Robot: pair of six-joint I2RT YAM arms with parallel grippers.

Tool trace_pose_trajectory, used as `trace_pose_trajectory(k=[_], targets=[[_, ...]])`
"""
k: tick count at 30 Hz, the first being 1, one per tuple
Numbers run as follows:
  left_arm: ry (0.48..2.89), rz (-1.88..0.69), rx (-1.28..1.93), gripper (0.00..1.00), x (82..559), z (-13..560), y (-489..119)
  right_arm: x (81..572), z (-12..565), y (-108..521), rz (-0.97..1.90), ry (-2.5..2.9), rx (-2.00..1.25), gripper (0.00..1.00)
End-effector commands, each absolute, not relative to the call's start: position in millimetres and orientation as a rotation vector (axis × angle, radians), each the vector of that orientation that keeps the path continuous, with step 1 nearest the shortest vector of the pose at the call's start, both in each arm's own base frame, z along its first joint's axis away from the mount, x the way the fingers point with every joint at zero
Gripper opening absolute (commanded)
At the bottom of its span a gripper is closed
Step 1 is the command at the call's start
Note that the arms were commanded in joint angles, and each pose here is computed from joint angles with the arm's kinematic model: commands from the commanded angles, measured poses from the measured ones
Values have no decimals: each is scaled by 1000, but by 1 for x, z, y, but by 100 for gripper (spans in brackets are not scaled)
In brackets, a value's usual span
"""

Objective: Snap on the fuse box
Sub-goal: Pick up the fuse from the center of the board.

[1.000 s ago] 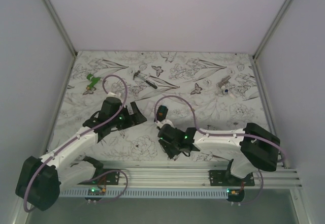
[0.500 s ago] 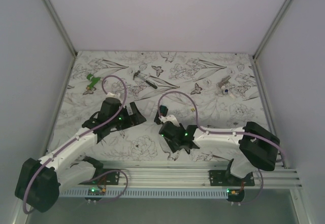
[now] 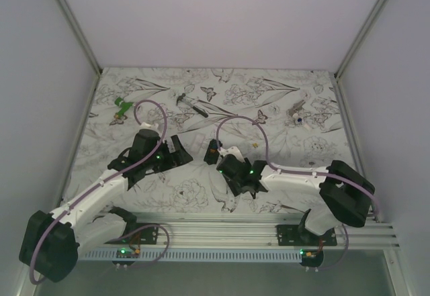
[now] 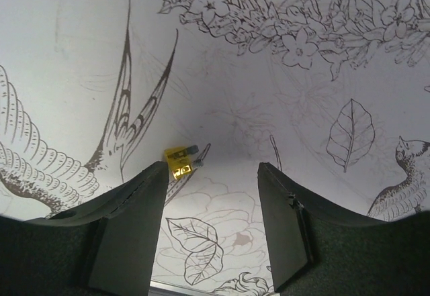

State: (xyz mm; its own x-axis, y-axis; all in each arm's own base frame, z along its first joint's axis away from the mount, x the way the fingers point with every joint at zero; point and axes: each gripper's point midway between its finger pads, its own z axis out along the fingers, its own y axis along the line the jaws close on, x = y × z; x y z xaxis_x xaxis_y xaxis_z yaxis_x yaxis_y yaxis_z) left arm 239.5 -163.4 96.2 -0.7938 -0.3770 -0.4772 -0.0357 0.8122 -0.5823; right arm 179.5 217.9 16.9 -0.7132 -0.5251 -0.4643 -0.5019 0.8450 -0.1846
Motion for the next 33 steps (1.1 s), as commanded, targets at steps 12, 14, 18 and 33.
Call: trace_pose_trajectory(k=[12, 14, 18, 33], targets=[[2415, -723, -304, 100, 235, 91, -157, 174, 17, 189, -115, 2565, -661, 65], [2413, -721, -305, 100, 235, 91, -156, 173, 19, 185, -118, 2566, -653, 67], [2417, -719, -307, 100, 235, 91, -156, 175, 21, 175, -131, 2577, -602, 67], [2420, -711, -311, 100, 236, 90, -155, 182, 41, 200, 82, 2525, -528, 71]])
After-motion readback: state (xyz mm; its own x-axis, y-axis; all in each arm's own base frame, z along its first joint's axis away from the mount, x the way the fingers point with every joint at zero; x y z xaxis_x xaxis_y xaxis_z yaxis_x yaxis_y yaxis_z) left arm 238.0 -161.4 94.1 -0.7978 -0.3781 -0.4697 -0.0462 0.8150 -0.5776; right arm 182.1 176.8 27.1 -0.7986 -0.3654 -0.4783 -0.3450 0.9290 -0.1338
